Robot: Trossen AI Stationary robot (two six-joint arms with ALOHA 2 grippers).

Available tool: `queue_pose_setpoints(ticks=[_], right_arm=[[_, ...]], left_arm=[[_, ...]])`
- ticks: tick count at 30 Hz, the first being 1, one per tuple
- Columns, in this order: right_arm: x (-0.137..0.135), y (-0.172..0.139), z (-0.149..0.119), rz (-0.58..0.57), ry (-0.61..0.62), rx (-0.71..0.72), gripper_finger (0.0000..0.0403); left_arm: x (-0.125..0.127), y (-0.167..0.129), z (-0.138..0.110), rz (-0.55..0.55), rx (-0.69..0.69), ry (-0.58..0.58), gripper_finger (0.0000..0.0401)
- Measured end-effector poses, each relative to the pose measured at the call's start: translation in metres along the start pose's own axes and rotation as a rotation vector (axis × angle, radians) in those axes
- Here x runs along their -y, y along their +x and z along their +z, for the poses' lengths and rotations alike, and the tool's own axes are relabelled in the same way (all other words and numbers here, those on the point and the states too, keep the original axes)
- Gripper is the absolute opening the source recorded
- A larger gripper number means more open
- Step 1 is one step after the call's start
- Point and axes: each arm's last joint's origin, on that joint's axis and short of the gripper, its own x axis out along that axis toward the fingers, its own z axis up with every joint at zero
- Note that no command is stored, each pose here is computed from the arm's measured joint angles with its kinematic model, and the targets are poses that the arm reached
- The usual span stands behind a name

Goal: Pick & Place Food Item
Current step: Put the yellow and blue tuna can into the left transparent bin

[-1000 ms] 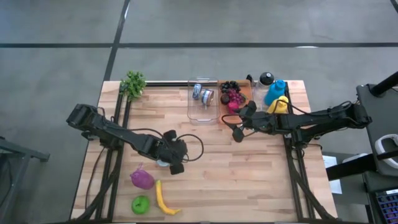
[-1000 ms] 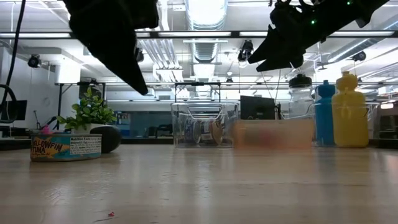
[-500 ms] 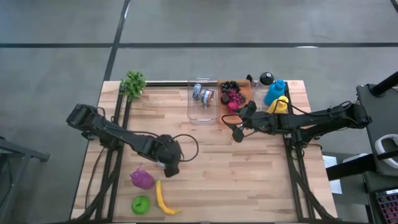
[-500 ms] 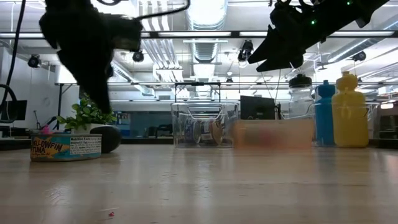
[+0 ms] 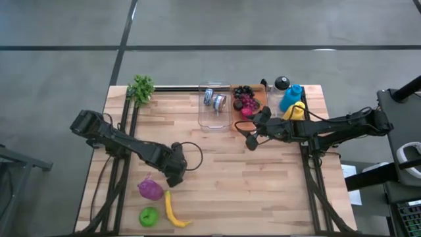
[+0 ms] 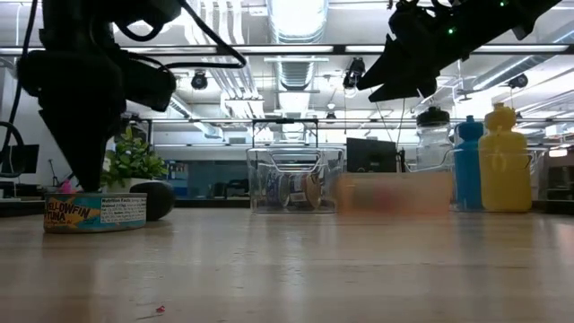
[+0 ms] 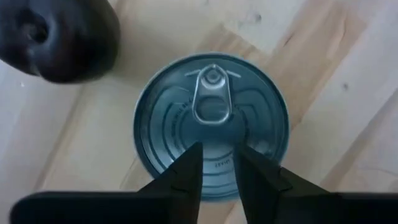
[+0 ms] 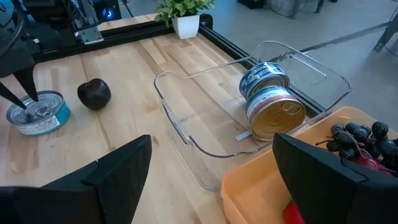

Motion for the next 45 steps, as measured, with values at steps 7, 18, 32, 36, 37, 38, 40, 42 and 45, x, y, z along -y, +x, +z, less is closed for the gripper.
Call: queue_pose_setpoints(ticks=[7,18,32,36,37,38,40,42,45], right_arm=[[0.000,0.000,0.000,0.001,0.000,0.000,0.0330],[0.000,0.000,0.001,0.002,0.003,0.006,0.0347],[0.000,0.000,0.001,0.003,0.009,0.010,0.0336],[0.000,0.000,0.002,0.005,0.013,0.017,0.0330],[-0.001,0.000,0.002,0.007,0.016,0.022,0.0329],[-0.001,0.000,0.003,0.007,0.018,0.026,0.0329],[-0.001,0.000,0.003,0.008,0.019,0.028,0.0330],[-0.001,0.000,0.003,0.008,0.018,0.027,0.0333],[-0.001,0.000,0.003,0.008,0.019,0.027,0.0339]], left_arm=[[0.001,0.000,0.001,-0.006,0.019,0.008,0.0041],[0.008,0.011,0.006,-0.013,0.027,0.095,0.0003],[0.031,0.026,0.035,-0.164,0.228,0.319,0.0002],[0.038,0.029,0.046,-0.155,0.246,0.386,0.0002],[0.041,0.029,0.050,-0.154,0.253,0.404,0.0002],[0.044,0.028,0.053,-0.152,0.260,0.424,0.0001],[0.048,0.028,0.058,-0.149,0.275,0.459,0.0001],[0.052,0.028,0.063,-0.143,0.294,0.487,0.0001],[0.058,0.030,0.070,-0.137,0.323,0.514,0.0001]])
